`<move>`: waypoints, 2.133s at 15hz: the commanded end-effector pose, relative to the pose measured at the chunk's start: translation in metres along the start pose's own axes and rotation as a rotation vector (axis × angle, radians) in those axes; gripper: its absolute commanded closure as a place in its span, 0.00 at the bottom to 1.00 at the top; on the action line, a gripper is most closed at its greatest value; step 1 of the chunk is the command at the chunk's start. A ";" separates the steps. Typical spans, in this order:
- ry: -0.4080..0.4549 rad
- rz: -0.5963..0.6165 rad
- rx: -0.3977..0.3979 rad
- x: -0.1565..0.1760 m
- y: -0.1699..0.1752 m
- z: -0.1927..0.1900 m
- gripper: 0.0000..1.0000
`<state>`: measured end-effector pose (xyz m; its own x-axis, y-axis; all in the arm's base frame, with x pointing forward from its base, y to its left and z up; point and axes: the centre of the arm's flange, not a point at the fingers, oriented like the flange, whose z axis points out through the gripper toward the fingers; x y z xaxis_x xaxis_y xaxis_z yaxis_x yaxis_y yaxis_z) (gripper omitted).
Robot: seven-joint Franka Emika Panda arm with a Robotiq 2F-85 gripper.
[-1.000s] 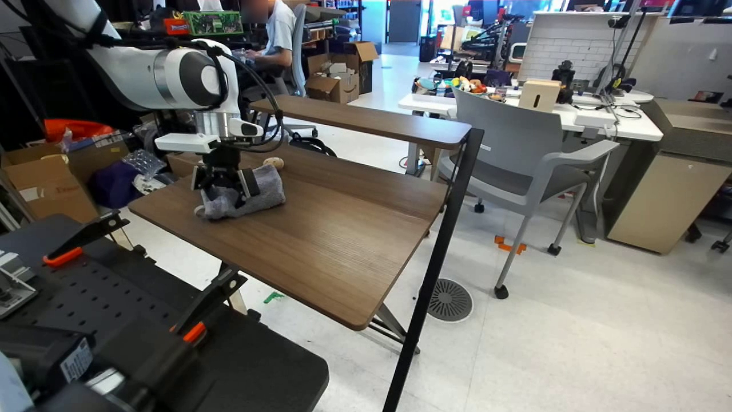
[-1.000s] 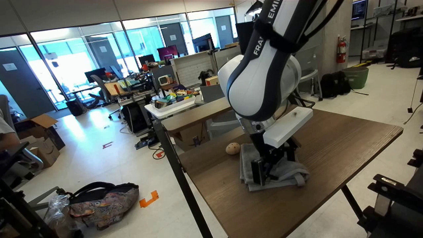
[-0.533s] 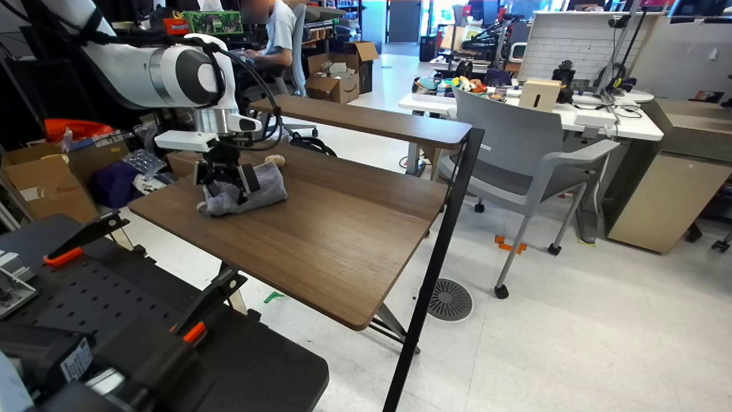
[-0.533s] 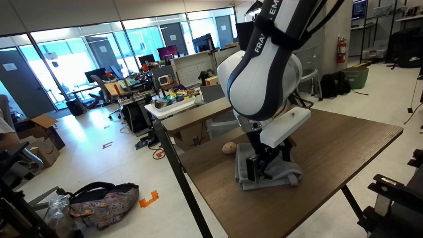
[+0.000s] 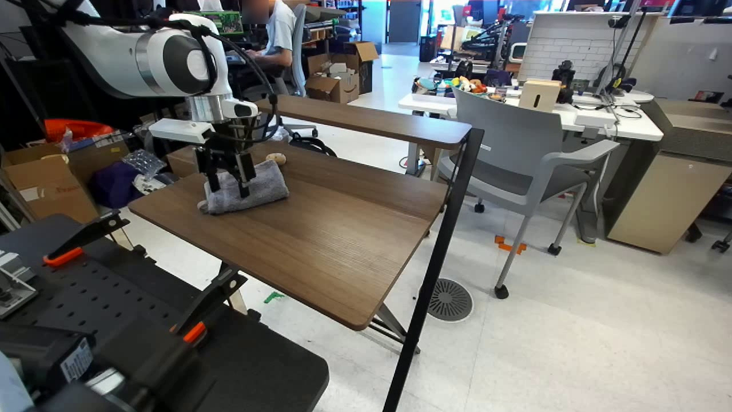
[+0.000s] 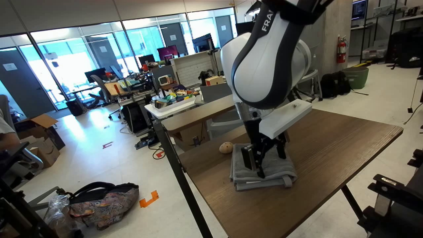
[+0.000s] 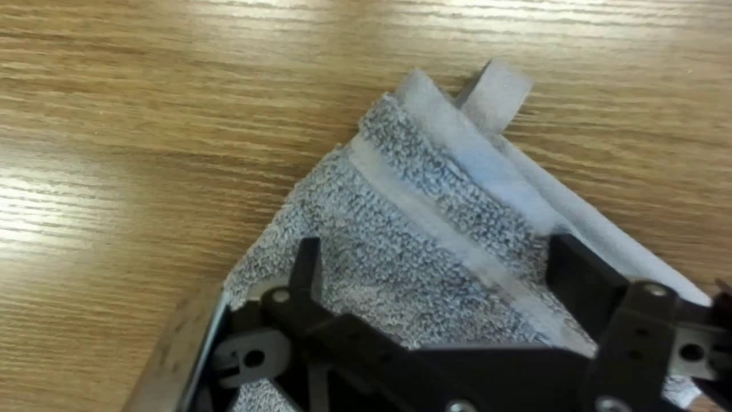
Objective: Move the cookie to the left, use the grey towel to wipe the tabletop
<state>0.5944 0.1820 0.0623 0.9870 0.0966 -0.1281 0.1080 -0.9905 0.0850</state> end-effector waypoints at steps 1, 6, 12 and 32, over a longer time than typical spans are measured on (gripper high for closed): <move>-0.043 -0.034 0.076 0.012 0.002 -0.017 0.00; -0.010 -0.014 0.166 0.052 0.008 -0.049 0.00; -0.173 0.068 0.092 0.076 0.000 0.009 0.00; -0.133 0.085 0.044 0.063 -0.003 0.031 0.00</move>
<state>0.6526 0.1880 0.0238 0.9676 0.0011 -0.2525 0.0163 -0.9982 0.0582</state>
